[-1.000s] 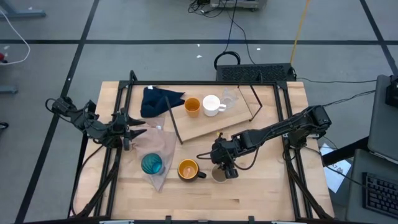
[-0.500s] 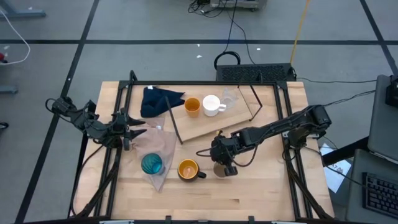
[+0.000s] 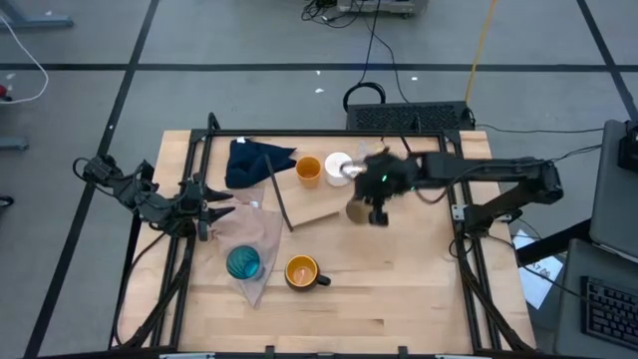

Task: Stack small to large cups/mugs on shelf
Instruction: Put the gray cup on the shelf aligned with the other transparent cup

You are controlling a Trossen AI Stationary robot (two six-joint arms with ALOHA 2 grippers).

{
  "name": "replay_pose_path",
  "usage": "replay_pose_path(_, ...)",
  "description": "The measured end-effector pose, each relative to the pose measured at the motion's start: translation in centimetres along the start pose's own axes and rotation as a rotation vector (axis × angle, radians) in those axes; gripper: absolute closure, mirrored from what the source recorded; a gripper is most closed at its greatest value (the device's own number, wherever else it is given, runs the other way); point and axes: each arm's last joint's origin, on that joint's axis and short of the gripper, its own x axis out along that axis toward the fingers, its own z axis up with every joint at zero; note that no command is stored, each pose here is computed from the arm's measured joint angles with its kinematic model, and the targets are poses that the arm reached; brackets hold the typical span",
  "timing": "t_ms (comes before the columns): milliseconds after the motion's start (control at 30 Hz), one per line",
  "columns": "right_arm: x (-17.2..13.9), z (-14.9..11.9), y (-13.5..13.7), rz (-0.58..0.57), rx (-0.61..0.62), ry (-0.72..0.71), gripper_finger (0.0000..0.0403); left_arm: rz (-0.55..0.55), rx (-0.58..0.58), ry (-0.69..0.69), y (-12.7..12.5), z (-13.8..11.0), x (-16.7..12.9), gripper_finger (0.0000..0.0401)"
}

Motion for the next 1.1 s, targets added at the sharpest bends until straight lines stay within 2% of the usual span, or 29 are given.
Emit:
replay_pose_path(167, -2.9, -0.2, -3.1, -0.082, 0.088, 0.032, 0.0402, 0.001, 0.004, 0.0, 0.0, 0.0, 0.0, 0.0229)
replay_pose_path(367, -3.9, -0.8, -5.8, -0.135, 0.136, 0.109, 0.0402, 0.001, 0.005, 0.0, 0.0, 0.0, 0.0, 0.0229)
replay_pose_path(567, -3.8, -2.3, -7.4, -0.173, 0.199, 0.235, 0.0402, 0.001, 0.002, 0.002, 0.0, 0.0, 0.0, 0.0229)
replay_pose_path(800, -3.3, -2.6, -8.7, -0.193, 0.235, 0.251, 0.0403, 0.001, 0.008, 0.002, 0.0, 0.0, 0.0, 0.0229)
replay_pose_path(1100, -1.1, -4.4, -10.6, -0.212, 0.278, 0.29, 0.0403, 0.0, 0.003, 0.002, 0.0, 0.0, 0.0, 0.0229)
